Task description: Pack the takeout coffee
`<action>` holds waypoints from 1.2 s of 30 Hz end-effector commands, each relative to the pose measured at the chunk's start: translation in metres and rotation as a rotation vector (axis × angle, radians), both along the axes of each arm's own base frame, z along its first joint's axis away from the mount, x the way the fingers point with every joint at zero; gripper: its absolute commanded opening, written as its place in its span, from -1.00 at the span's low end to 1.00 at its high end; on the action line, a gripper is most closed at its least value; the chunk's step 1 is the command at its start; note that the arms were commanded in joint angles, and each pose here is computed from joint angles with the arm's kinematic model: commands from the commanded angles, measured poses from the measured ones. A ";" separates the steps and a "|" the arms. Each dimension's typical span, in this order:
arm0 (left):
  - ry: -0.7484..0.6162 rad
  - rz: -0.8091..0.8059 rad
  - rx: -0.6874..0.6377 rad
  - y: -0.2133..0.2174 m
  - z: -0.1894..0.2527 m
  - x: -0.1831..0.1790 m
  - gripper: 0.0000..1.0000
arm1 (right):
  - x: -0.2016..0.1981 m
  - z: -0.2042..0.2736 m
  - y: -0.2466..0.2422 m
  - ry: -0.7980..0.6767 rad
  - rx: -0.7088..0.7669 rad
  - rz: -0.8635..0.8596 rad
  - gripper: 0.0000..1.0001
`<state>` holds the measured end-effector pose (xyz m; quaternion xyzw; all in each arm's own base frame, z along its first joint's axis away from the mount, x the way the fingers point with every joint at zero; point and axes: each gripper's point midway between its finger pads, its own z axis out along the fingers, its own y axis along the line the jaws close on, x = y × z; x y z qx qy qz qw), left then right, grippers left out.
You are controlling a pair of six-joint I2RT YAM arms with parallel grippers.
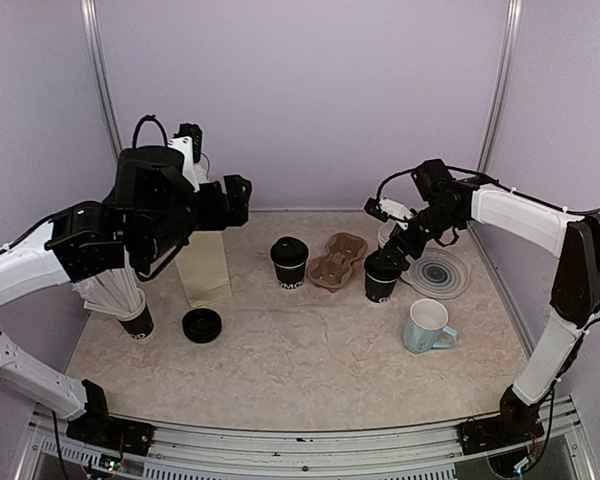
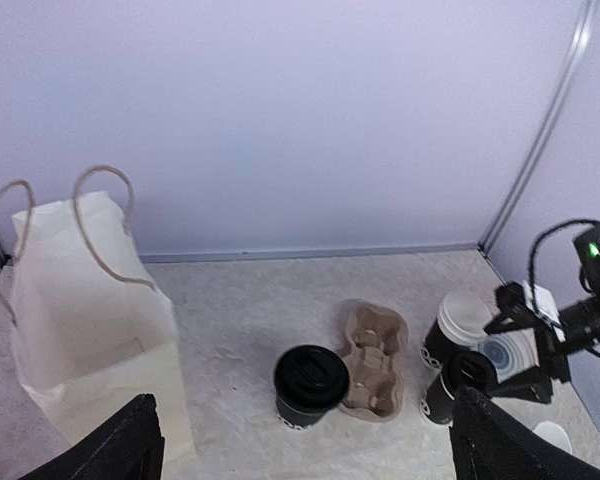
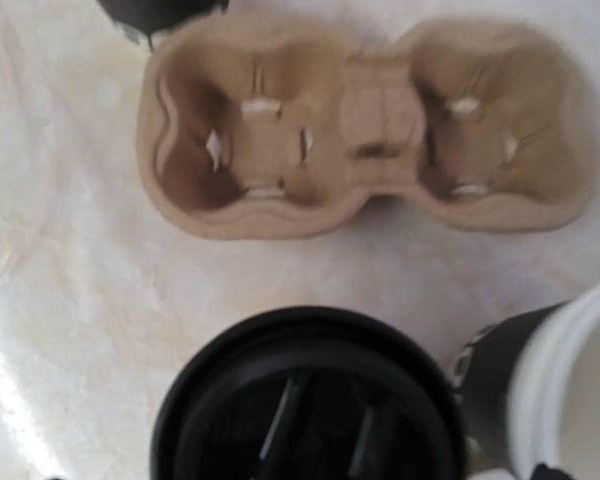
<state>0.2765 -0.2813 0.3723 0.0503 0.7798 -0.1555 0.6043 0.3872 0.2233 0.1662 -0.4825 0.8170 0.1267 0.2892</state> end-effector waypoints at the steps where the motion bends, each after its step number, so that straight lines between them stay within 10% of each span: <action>1: 0.046 0.135 0.013 0.068 0.019 0.027 0.90 | -0.002 0.049 -0.002 -0.081 0.075 -0.015 0.99; 9: 0.235 0.355 -0.080 0.171 -0.006 0.089 0.62 | -0.018 0.070 0.002 -0.123 0.155 0.015 0.99; 20: 0.401 0.472 -0.049 0.198 -0.076 0.153 0.61 | -0.030 0.075 0.003 -0.133 0.186 0.043 0.99; 31: 0.406 0.492 -0.040 0.198 -0.087 0.184 -0.92 | -0.037 0.073 -0.002 -0.154 0.178 0.045 0.99; 36: 0.314 0.466 -0.067 0.192 -0.058 0.186 -1.00 | -0.037 0.070 0.000 -0.151 0.172 0.061 0.99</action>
